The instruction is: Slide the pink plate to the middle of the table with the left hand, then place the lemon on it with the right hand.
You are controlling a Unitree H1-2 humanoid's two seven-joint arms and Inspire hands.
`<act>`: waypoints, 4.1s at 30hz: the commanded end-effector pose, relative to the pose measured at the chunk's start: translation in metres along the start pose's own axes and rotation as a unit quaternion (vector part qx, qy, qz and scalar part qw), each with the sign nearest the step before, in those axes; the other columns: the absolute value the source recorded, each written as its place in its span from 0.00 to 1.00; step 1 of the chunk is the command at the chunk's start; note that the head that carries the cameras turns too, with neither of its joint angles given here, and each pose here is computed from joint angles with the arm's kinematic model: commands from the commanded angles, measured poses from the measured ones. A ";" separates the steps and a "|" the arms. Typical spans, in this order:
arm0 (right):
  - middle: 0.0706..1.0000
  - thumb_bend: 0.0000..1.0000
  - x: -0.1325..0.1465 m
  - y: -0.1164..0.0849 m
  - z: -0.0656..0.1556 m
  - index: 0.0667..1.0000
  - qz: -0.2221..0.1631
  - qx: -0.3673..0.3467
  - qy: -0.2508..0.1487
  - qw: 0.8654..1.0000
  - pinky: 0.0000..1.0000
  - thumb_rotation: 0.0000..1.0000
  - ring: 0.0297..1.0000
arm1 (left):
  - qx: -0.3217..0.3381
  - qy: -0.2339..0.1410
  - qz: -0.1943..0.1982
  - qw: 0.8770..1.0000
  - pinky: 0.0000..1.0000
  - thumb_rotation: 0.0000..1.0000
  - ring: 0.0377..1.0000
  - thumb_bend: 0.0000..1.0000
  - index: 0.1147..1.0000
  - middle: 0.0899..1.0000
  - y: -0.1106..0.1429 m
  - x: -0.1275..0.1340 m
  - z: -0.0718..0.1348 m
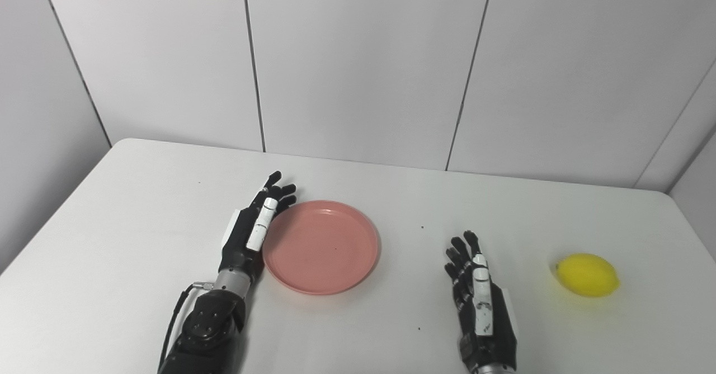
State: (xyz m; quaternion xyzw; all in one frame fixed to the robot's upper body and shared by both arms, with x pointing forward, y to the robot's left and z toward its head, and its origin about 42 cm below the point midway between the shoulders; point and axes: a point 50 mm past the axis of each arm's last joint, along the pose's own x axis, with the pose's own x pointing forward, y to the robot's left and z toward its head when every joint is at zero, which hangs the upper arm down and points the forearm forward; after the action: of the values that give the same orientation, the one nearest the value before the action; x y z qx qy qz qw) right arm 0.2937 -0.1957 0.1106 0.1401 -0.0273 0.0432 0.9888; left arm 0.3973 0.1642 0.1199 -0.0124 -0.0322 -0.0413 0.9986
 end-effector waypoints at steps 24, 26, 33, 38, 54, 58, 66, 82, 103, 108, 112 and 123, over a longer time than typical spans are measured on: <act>0.93 0.68 -0.013 0.006 -0.023 0.96 -0.010 0.013 0.047 0.999 0.97 0.94 0.95 | -0.013 0.006 0.009 1.000 0.93 0.80 0.86 0.70 0.90 0.86 -0.049 -0.007 -0.013; 0.93 0.67 -0.013 0.006 -0.023 0.97 -0.008 0.013 0.046 0.999 0.98 0.94 0.95 | -0.013 0.003 0.005 1.000 0.94 0.81 0.86 0.69 0.91 0.87 -0.051 -0.007 -0.012; 0.92 0.70 -0.014 0.010 -0.022 0.96 -0.013 0.014 0.047 0.999 0.96 0.92 0.94 | -0.032 -0.005 0.002 0.999 0.94 0.80 0.85 0.65 0.91 0.87 -0.059 -0.007 -0.004; 0.92 0.71 -0.013 0.012 -0.022 0.96 -0.013 0.012 0.047 0.999 0.96 0.91 0.94 | -0.054 -0.007 0.002 0.998 0.91 0.77 0.85 0.62 0.92 0.87 -0.065 -0.008 0.000; 0.90 0.75 -0.008 0.020 -0.026 0.93 -0.020 -0.004 0.040 0.999 0.92 0.87 0.91 | -0.059 0.001 0.000 0.998 0.93 0.80 0.85 0.58 0.94 0.86 -0.054 -0.008 -0.002; 0.86 0.79 -0.007 0.024 -0.028 0.92 -0.015 -0.035 0.017 0.999 0.90 0.86 0.90 | -0.050 0.002 0.001 0.999 0.94 0.81 0.84 0.59 0.93 0.85 -0.046 -0.008 -0.006; 0.83 0.80 -0.007 0.027 -0.031 0.90 -0.029 -0.049 0.011 0.998 0.91 0.86 0.88 | -0.050 0.004 -0.002 0.999 0.96 0.82 0.84 0.62 0.94 0.85 -0.038 -0.005 -0.011; 0.93 0.69 -0.004 0.026 -0.020 0.87 -0.116 -0.141 -0.043 0.982 0.92 0.92 0.91 | -0.053 0.004 -0.015 0.998 0.99 0.85 0.87 0.65 0.97 0.87 -0.035 0.000 -0.014; 0.76 0.66 0.023 0.013 0.026 0.71 -0.148 -0.341 -0.131 0.919 0.68 0.88 0.74 | -0.041 0.006 -0.024 0.999 0.96 0.84 0.87 0.66 0.96 0.87 -0.027 0.002 -0.012; 0.73 0.70 0.031 0.001 0.042 0.69 -0.136 -0.424 -0.160 0.881 0.64 0.85 0.71 | -0.046 0.006 -0.028 0.999 0.97 0.84 0.87 0.64 0.96 0.88 -0.029 0.001 -0.012; 0.71 0.73 0.038 -0.010 0.057 0.68 -0.136 -0.461 -0.176 0.859 0.61 0.83 0.68 | -0.048 0.006 -0.029 0.998 0.98 0.84 0.88 0.64 0.97 0.88 -0.029 0.001 -0.012; 0.65 0.74 0.050 -0.039 0.094 0.63 -0.148 -0.613 -0.221 0.744 0.68 0.83 0.67 | -0.052 0.007 -0.026 0.998 0.95 0.83 0.86 0.63 0.96 0.87 -0.032 0.002 -0.015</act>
State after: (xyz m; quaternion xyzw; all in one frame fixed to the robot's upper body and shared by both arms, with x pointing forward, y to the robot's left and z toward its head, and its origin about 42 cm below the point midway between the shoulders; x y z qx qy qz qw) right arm 0.3371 -0.2536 0.1710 -0.4797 -0.2118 -0.1370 0.8404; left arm 0.4031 0.1246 0.1211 -0.0645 -0.0373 -0.0737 0.9945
